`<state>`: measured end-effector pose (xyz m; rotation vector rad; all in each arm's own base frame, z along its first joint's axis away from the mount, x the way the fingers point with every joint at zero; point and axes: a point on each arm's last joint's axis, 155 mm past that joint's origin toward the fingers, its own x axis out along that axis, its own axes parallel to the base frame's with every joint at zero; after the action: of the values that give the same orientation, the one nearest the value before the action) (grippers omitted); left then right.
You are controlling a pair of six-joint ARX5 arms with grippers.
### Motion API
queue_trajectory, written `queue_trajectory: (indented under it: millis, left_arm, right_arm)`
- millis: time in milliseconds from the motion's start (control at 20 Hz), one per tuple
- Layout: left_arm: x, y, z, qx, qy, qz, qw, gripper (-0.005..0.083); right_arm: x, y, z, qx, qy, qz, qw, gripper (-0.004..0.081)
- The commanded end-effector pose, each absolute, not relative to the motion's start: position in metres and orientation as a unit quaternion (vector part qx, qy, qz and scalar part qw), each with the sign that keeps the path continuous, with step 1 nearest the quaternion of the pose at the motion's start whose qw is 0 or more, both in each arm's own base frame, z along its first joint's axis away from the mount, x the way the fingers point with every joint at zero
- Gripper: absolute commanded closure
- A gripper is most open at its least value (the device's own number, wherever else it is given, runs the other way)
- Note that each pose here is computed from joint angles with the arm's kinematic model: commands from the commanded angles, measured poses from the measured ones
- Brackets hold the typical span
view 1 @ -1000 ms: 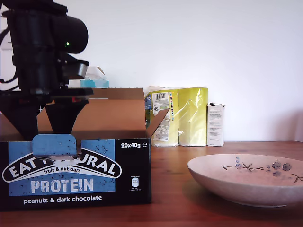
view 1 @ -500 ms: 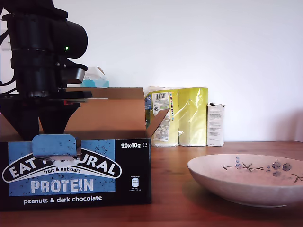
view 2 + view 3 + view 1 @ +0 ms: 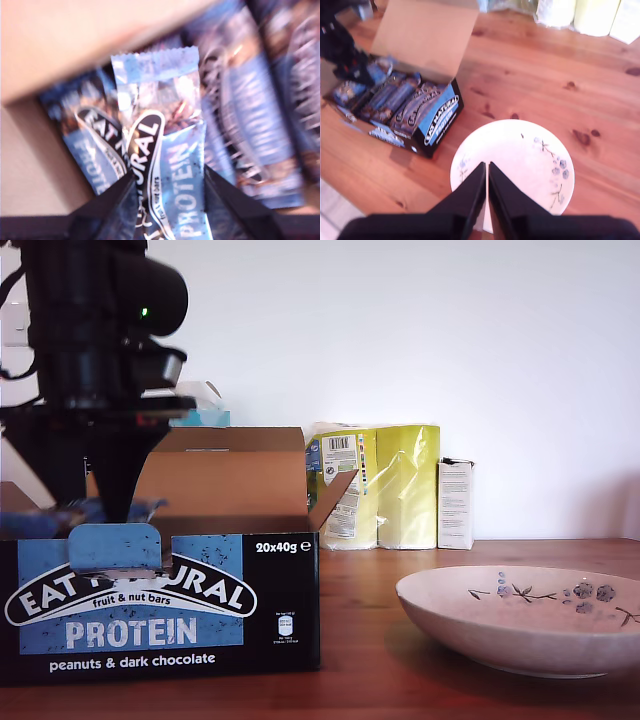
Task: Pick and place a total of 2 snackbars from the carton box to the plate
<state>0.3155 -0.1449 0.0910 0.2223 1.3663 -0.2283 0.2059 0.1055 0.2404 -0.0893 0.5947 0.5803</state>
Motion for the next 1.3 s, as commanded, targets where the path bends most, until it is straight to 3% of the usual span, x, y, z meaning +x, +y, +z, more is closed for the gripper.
queue_trajectory:
  millis: [0, 300, 600, 1100, 1250]
  left_arm:
    - [0.315, -0.152, 0.113, 0.093, 0.605, -0.116, 0.782, 0.0578]
    - [0.313, -0.197, 0.149, 0.074, 0.552, -0.183, 0.810, 0.0578]
    - [0.309, -0.274, 0.173, 0.065, 0.474, -0.275, 0.834, 0.0578]
    - [0.301, -0.381, 0.242, 0.025, 0.304, -0.410, 0.860, 0.0578]
    - [0.293, -0.407, 0.244, 0.029, 0.276, -0.442, 0.853, 0.0578]
  right_arm:
    - [0.198, 0.108, 0.238, -0.048, 0.292, 0.293, 0.909, 0.0783]
    - [0.162, 0.114, 0.236, -0.025, 0.303, 0.326, 0.895, 0.0783]
    - [0.140, 0.110, 0.245, -0.020, 0.273, 0.323, 0.906, 0.0783]
    - [0.124, 0.097, 0.242, -0.029, 0.262, 0.296, 0.918, 0.0783]
    - [0.120, 0.096, 0.242, -0.030, 0.258, 0.296, 0.919, 0.0783]
